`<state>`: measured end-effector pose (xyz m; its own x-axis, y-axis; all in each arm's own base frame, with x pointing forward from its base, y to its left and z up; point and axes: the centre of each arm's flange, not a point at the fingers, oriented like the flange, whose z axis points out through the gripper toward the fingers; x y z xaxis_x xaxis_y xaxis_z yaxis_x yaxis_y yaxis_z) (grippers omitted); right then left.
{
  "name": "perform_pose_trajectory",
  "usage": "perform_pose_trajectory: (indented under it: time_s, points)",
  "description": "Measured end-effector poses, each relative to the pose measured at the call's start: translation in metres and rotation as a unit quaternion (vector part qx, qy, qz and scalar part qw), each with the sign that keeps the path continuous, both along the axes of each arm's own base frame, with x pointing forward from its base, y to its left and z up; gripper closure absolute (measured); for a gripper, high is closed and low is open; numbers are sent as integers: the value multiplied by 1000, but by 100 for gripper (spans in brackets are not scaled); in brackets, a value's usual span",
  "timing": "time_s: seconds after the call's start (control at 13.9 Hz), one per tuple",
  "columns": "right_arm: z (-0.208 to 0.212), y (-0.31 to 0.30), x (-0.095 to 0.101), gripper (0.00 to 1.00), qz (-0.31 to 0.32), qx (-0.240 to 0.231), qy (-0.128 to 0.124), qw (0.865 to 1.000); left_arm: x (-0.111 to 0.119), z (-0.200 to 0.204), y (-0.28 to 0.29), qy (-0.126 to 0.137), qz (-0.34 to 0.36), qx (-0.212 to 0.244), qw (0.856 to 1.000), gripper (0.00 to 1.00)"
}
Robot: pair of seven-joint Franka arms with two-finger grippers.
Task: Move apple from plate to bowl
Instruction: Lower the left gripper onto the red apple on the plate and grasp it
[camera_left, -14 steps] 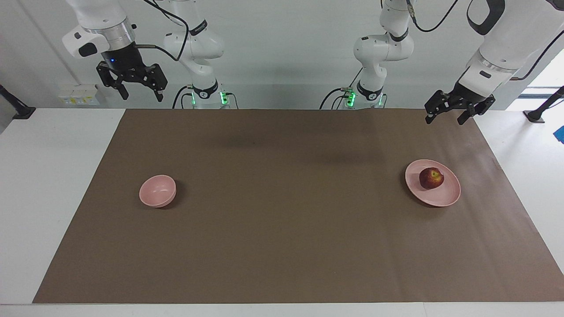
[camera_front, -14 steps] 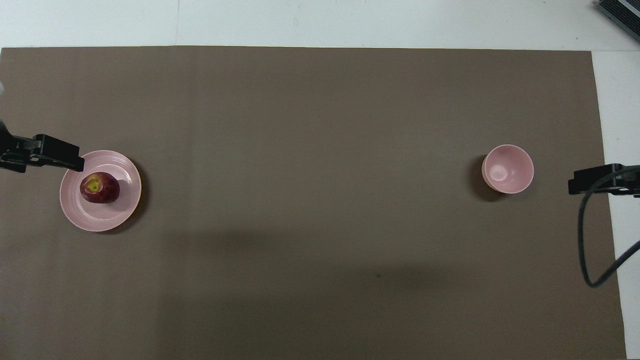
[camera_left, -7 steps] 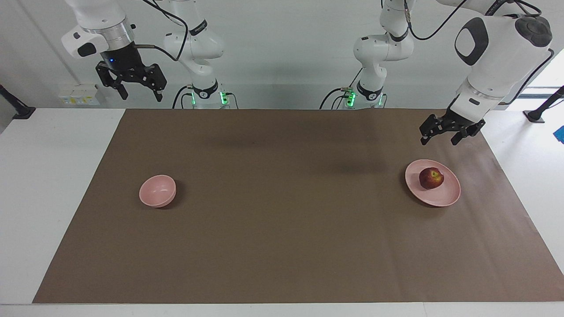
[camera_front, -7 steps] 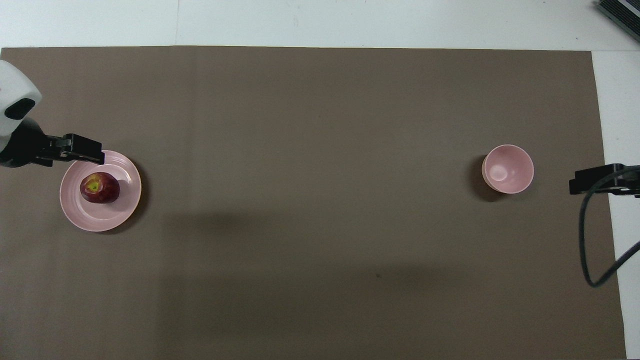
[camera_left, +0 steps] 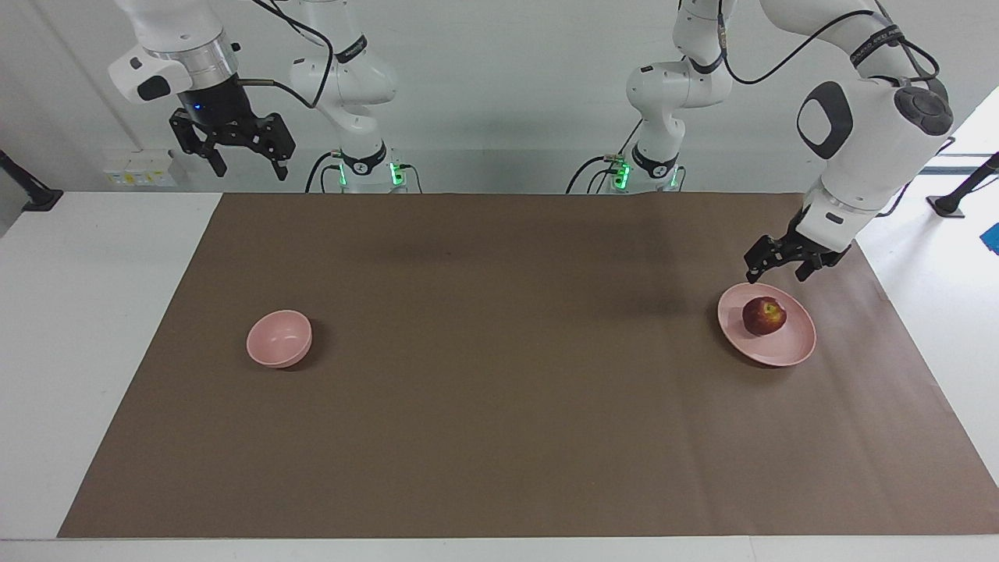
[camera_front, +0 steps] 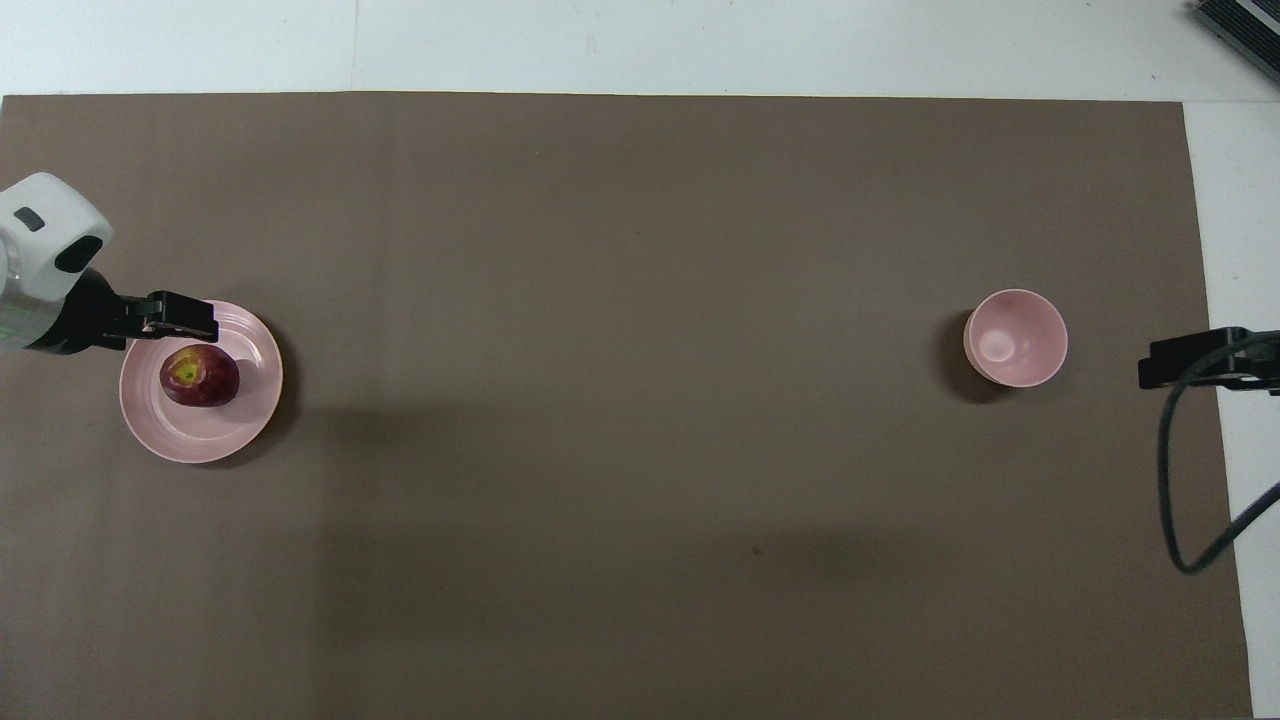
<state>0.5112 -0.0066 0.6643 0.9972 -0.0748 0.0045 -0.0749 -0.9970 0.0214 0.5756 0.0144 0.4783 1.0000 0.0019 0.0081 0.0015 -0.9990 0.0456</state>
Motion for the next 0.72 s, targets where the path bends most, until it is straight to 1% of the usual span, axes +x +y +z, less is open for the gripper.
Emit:
perform_pose_trajectory:
  time_s: [0.14, 0.5, 0.72]
  points:
    - [0, 0, 0, 0, 0, 0, 0, 1000, 2, -17, 14, 2, -5, 0, 1000, 0]
    - [0, 0, 0, 0, 0, 0, 0, 1000, 16, -66, 33, 0, -19, 0, 1000, 0]
    - [0, 0, 0, 0, 0, 0, 0, 1000, 16, -100, 53, 0, -12, 0, 1000, 0]
